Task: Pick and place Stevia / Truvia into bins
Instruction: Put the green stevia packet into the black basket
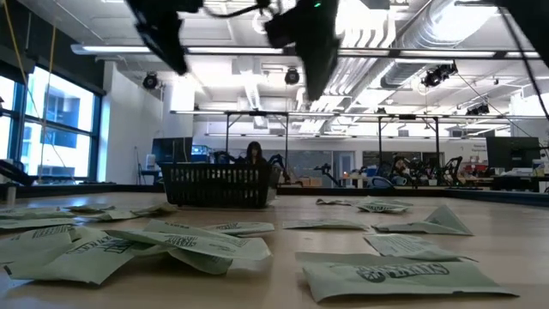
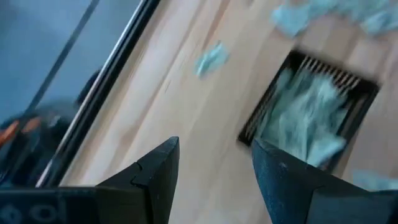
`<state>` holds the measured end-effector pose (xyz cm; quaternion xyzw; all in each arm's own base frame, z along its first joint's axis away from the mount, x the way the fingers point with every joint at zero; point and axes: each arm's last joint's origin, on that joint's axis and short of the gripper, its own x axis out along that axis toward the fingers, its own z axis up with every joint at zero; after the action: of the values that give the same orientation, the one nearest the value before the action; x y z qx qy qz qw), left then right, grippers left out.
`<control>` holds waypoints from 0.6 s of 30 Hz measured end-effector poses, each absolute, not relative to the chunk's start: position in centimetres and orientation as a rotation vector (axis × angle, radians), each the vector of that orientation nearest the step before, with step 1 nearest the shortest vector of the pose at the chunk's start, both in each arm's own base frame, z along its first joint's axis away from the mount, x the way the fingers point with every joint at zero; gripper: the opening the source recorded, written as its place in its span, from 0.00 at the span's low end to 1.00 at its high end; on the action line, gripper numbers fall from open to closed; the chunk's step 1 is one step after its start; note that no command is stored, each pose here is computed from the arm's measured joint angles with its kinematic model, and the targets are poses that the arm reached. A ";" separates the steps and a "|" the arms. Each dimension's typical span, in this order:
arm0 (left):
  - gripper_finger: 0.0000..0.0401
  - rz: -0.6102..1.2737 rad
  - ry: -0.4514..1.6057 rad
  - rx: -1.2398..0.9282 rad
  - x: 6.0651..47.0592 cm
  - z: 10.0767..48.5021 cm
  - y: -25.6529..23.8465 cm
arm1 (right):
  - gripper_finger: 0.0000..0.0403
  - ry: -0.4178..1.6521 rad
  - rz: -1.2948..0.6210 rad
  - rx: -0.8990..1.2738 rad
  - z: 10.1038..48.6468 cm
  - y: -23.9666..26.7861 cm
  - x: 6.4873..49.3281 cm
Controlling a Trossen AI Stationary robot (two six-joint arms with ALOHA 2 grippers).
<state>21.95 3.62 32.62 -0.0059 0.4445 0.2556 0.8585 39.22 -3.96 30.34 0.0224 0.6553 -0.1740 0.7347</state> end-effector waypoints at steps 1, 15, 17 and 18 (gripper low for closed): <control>0.59 0.496 0.893 -0.004 22.4 32.5 4.4 | 0.62 1.435 -0.410 0.062 30.8 -3.9 38.2; 0.59 0.144 0.805 0.158 30.7 22.4 14.6 | 0.62 1.168 -0.834 0.367 31.2 -3.2 23.6; 0.59 0.145 0.882 0.148 32.0 21.0 15.2 | 0.62 1.141 -0.860 0.406 30.9 -3.3 22.2; 0.59 0.164 0.925 0.149 32.6 20.5 15.5 | 0.62 1.128 -0.870 0.421 30.7 -3.4 21.6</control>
<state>32.64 15.53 20.51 0.0720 0.4452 0.0787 0.8891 21.61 -3.37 30.72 0.1918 0.5136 -0.3961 0.7366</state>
